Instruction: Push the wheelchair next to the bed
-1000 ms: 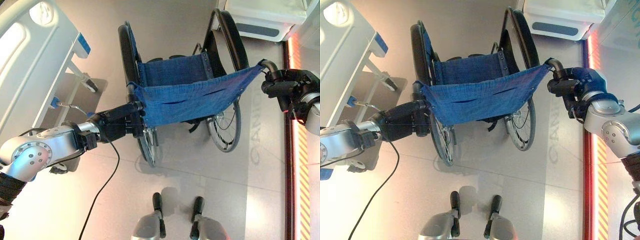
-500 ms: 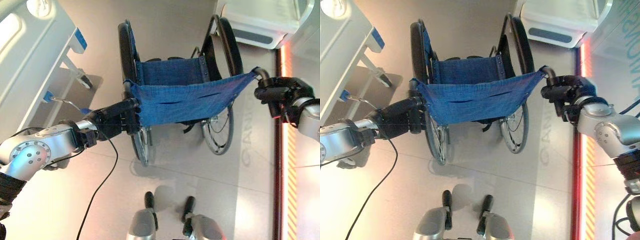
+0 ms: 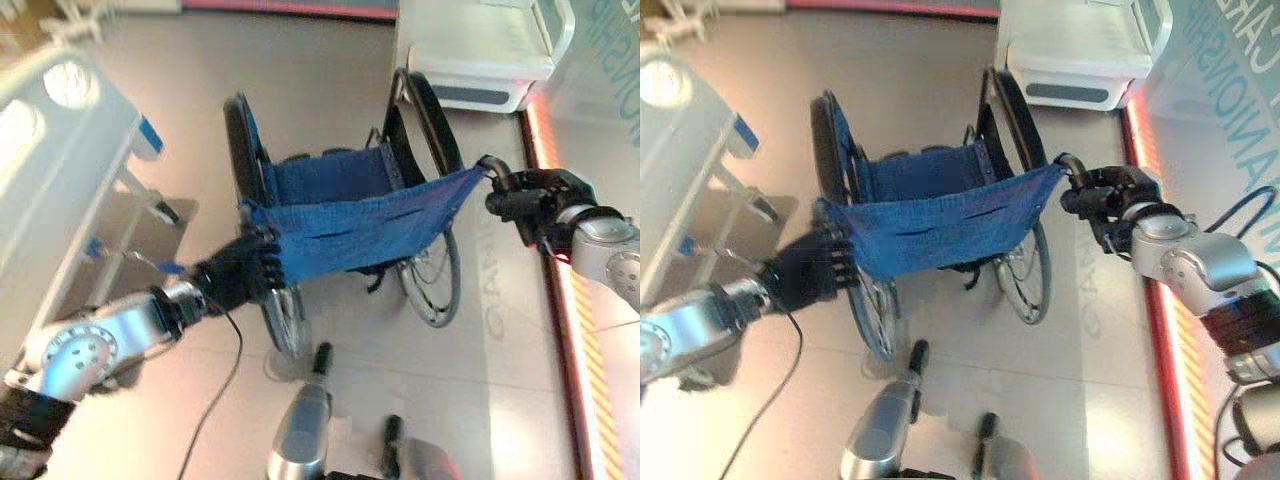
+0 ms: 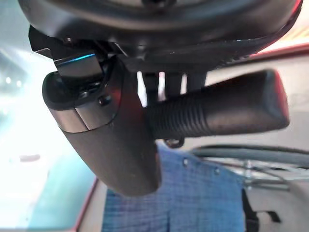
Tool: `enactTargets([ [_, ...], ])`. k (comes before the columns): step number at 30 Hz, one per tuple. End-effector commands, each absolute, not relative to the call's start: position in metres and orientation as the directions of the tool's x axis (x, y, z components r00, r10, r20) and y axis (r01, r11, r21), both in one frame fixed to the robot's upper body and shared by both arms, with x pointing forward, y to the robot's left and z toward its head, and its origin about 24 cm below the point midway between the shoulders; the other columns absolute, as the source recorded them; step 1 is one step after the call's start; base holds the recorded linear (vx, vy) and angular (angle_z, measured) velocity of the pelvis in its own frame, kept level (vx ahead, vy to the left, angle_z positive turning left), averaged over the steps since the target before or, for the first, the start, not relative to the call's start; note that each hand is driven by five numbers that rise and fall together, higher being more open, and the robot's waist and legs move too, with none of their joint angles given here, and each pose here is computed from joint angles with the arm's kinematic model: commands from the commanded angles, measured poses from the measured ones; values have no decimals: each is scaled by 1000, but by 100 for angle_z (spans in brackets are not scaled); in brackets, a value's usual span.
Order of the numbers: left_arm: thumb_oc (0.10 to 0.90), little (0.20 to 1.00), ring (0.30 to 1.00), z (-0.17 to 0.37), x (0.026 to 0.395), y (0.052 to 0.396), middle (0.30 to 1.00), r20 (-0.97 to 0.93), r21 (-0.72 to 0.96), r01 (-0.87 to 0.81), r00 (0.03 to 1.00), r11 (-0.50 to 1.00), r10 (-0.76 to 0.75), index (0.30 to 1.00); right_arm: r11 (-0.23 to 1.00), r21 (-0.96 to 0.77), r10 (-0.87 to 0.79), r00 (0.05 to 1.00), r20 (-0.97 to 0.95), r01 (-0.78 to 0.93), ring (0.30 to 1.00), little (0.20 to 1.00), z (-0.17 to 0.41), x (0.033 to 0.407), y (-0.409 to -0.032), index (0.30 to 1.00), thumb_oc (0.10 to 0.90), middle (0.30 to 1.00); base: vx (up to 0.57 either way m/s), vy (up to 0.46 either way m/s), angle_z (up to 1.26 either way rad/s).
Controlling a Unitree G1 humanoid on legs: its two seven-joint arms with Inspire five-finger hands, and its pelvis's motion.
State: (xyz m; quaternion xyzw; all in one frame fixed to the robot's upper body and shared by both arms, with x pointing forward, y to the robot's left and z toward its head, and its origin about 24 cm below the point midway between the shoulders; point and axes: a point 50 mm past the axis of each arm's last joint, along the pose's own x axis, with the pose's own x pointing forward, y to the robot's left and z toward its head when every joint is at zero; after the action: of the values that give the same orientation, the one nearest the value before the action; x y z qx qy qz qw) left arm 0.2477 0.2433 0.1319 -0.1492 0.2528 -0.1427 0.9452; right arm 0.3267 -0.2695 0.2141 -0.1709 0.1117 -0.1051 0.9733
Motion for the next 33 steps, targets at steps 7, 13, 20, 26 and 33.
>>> enactTargets([
  [7,400,300,300,191,260,306,300,-137,-241,27,989,970,-61,300,964,-220,111,979,-172,-148,300,300,207,322,-213,300,400,300,420,164,1],
  [13,400,300,300,177,259,300,300,-170,-254,46,981,966,-91,300,968,-188,135,975,-176,-168,300,300,195,327,-199,300,400,300,364,133,14],
  [20,400,300,300,185,259,300,300,-116,-251,80,987,965,-112,300,968,-197,134,984,-115,-155,300,300,213,325,-200,300,400,300,348,-183,17],
  [26,400,300,300,184,253,296,300,-113,-224,69,989,972,-96,300,971,-163,156,982,-109,-172,300,300,231,316,-201,300,400,300,594,-367,96],
  [33,400,300,300,167,242,291,300,-160,-302,68,980,951,-121,300,962,-212,137,974,-180,-174,300,300,227,316,-212,300,400,300,461,-228,76],
])
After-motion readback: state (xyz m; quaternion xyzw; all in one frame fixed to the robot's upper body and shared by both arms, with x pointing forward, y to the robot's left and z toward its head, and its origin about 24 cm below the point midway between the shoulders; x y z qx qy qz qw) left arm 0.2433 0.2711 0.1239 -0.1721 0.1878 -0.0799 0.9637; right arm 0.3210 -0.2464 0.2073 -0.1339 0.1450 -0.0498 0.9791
